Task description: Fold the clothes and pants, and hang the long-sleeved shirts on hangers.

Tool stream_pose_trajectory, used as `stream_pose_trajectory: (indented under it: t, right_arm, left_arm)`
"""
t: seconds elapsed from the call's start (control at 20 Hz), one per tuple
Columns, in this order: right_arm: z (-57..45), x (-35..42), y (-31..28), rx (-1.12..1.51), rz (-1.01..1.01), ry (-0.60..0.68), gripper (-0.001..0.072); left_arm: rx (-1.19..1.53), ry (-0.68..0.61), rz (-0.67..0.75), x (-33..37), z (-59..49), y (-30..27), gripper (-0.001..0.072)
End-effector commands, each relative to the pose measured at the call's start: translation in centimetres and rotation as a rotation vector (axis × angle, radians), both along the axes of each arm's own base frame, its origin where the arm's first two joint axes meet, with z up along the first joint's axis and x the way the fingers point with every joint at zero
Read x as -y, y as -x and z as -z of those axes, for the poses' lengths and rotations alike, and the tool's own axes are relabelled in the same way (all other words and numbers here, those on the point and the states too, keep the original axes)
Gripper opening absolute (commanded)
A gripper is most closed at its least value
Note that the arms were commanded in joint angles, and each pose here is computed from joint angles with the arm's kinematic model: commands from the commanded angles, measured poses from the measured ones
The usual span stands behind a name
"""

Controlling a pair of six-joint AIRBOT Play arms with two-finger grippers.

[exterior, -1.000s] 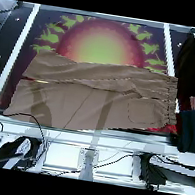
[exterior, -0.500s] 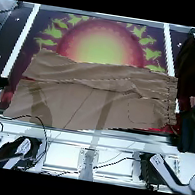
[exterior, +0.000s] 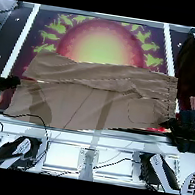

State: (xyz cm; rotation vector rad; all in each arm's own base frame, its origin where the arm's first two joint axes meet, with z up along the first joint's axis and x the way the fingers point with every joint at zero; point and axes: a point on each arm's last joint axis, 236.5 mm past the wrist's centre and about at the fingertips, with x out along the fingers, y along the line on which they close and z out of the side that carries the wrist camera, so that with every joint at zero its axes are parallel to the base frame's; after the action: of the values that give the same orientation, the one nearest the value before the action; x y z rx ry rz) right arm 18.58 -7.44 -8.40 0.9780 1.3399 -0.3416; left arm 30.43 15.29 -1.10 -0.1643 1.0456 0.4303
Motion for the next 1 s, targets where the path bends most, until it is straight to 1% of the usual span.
stream_pose_trajectory:
  t: [0.0, 0.05, 0.25, 0.3, 0.4, 0.45, 0.55, 0.65, 0.8, 0.9, 0.95]
  right_arm:
    - [2.3, 1.9, -2.1, 0.065, 0.101, 0.054, 0.054]
    - [2.6, 2.1, -2.9, 0.089, 0.124, 0.043, 0.0509]
    - [3.6, 0.7, -6.4, 0.206, 0.137, -0.086, 0.0502]
    - [3.5, 0.4, -7.5, 0.258, 0.134, -0.117, 0.0475]
    - [2.9, 0.2, -9.2, 0.351, 0.112, -0.128, 0.0412]
    - [2.7, 0.4, -9.6, 0.375, 0.111, -0.123, 0.0315]
    - [2.3, 0.4, -10.0, 0.403, 0.089, -0.114, 0.0189]
    - [1.7, 0.1, -10.0, 0.431, 0.041, -0.099, 0.0029]
    - [0.8, 0.0, -10.2, 0.46, 0.018, -0.084, 0.003]
    - [0.1, 0.2, -10.5, 0.48, 0.026, -0.075, 0.003]
    - [-0.1, 0.2, -10.7, 0.487, 0.033, -0.076, 0.003]
  left_arm:
    - [0.005, 0.029, -0.005, 0.4, 0.4, -0.3, 0.0377]
    - [0.005, 0.029, -0.005, 0.4, 0.4, -0.3, 0.0377]
    - [0.005, 0.031, -0.006, 0.5, 0.4, -0.3, 0.0377]
    - [0.011, 0.044, -0.01, 0.7, 0.4, -0.4, 0.0377]
    - [0.018, 0.081, -0.02, 1.4, 0.6, -0.5, 0.0377]
    - [0.005, 0.1, -0.025, 1.7, 0.8, -0.2, 0.0377]
    - [-0.068, 0.137, -0.039, 2.3, 1.6, 1.5, 0.0377]
    - [-0.155, 0.188, -0.079, 2.5, 2.2, 4.1, 0.0377]
    - [-0.155, 0.293, -0.181, 2.8, 1.1, 6.6, 0.0377]
    - [-0.157, 0.305, -0.249, 2.1, -0.2, 9.1, 0.0377]
    - [-0.179, 0.278, -0.283, 1.2, -0.8, 10.9, 0.0377]
